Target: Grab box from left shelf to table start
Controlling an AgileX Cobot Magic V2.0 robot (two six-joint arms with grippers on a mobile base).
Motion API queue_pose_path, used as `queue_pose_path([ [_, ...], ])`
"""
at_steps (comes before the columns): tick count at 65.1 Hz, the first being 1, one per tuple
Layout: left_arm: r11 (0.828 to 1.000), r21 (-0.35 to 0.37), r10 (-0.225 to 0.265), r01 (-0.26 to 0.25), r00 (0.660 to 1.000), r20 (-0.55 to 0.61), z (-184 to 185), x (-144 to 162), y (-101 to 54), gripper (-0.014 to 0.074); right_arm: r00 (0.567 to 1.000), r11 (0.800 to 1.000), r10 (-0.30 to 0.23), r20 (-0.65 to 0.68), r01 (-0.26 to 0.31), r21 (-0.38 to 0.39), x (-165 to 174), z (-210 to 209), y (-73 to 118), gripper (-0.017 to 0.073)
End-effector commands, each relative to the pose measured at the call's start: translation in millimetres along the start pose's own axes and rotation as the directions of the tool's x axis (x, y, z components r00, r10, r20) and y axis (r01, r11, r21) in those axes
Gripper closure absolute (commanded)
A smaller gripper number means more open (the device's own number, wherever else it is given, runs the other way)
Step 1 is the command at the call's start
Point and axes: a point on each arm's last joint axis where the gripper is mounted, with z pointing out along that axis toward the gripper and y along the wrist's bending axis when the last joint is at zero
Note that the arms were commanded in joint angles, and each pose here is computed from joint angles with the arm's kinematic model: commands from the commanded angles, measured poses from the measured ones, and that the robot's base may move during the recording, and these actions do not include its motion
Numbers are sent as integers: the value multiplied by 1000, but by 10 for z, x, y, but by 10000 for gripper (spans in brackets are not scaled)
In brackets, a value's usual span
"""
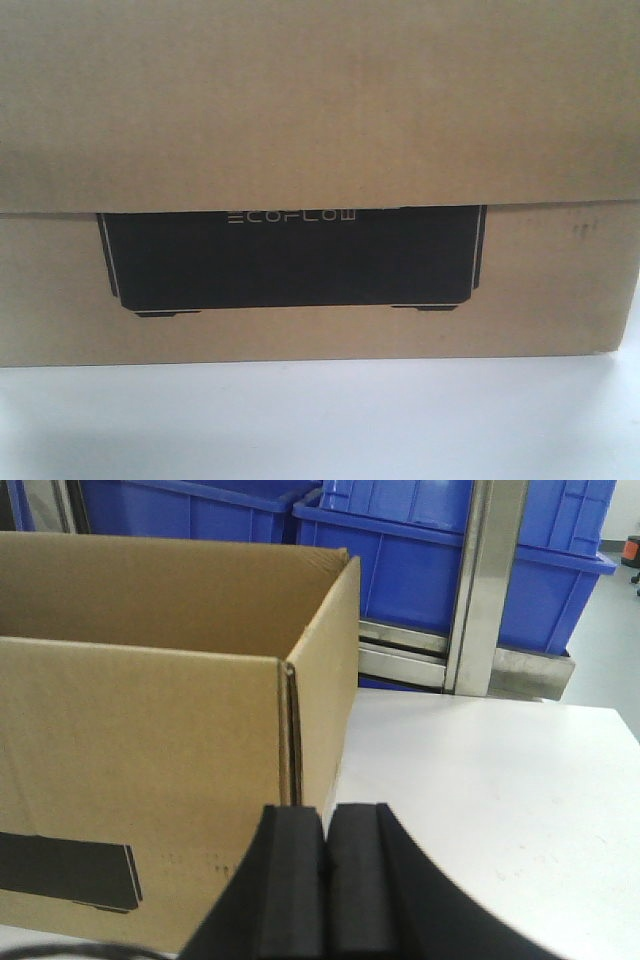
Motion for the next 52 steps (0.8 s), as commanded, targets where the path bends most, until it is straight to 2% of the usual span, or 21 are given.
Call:
queue_pose_path([
  [1,999,41,11,-15,996,87,-14,-143,-46,687,994,1000,-19,106,20,-10,-87,-16,18,509],
  [6,999,41,11,-15,996,87,-14,-143,-46,687,992,1000,13,128,-13,1,19,-18,20,509],
  [14,999,41,11,-15,996,87,-14,-143,-46,687,984,999,-4,179,-4,42,159,-30,19,509],
  [25,999,41,11,-15,996,87,-14,-143,-46,687,966,992,21,258,-52,114,369,19,-12,509],
  [32,999,41,11,-15,996,87,-14,-143,-46,687,955,986,13,295,-61,154,512,79,-48,509],
  [41,999,41,11,-15,996,87,-14,-143,-46,687,943,986,6,332,-61,156,644,122,-65,509],
  [52,999,41,11,-15,996,87,-14,-143,-46,687,960,985,16,278,-62,161,749,152,-73,509],
])
